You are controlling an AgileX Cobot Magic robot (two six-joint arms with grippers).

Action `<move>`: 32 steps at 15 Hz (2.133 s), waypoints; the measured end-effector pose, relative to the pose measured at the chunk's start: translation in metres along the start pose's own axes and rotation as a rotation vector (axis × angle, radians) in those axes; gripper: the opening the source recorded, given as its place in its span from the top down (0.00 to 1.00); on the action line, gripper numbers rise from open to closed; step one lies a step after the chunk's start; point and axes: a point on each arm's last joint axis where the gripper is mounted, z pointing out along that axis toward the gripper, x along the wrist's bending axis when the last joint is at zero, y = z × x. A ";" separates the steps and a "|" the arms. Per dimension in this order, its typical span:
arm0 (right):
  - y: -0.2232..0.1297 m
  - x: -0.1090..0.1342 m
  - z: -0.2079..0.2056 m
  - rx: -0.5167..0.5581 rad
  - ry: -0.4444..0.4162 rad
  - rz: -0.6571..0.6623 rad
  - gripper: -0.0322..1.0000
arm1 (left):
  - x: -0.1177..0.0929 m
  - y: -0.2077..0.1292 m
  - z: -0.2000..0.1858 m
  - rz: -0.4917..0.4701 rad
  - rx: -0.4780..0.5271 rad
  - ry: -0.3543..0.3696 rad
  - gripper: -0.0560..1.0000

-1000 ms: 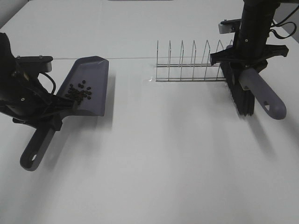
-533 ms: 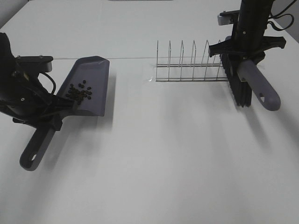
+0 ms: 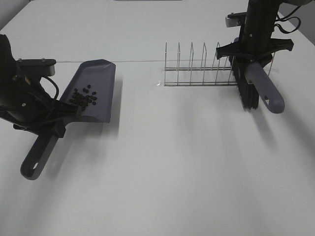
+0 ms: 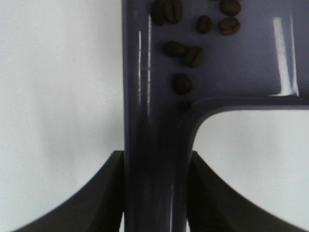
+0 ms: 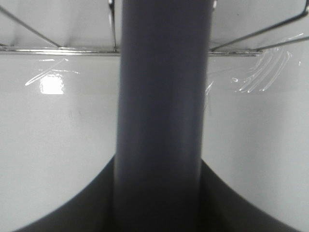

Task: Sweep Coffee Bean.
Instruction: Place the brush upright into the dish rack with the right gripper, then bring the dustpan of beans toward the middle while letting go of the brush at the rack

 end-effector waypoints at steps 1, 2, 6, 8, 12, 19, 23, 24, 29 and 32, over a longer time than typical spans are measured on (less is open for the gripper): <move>0.001 0.000 0.000 -0.010 0.002 -0.002 0.64 | 0.000 0.000 0.000 0.000 0.000 0.000 0.61; 0.002 0.000 0.000 -0.020 0.005 -0.007 0.64 | 0.000 0.000 0.000 0.000 0.000 0.000 0.61; 0.005 0.001 -0.001 -0.057 0.012 -0.014 0.64 | 0.000 0.000 0.000 0.000 0.000 0.000 0.61; 0.006 0.001 0.000 -0.064 0.012 -0.014 0.64 | 0.000 0.000 0.000 0.000 0.000 0.000 0.61; 0.006 -0.009 0.012 -0.020 0.050 0.030 0.64 | 0.000 0.000 0.000 0.001 0.000 0.000 0.61; 0.009 -0.013 0.009 -0.048 0.052 0.037 0.22 | 0.000 0.000 0.000 0.002 -0.001 -0.001 0.61; 0.009 -0.019 -0.045 -0.104 0.077 0.054 0.19 | 0.000 0.000 0.000 -0.005 -0.001 -0.005 0.61; 0.006 -0.020 -0.060 -0.096 0.094 0.052 0.19 | -0.001 0.001 0.000 -0.010 -0.007 -0.009 0.61; 0.000 -0.022 -0.101 -0.145 0.127 -0.011 0.19 | -0.003 0.001 0.000 -0.045 -0.016 -0.031 0.61; -0.021 -0.011 -0.128 -0.152 0.127 -0.070 0.19 | -0.020 -0.004 0.002 0.001 -0.009 -0.049 0.61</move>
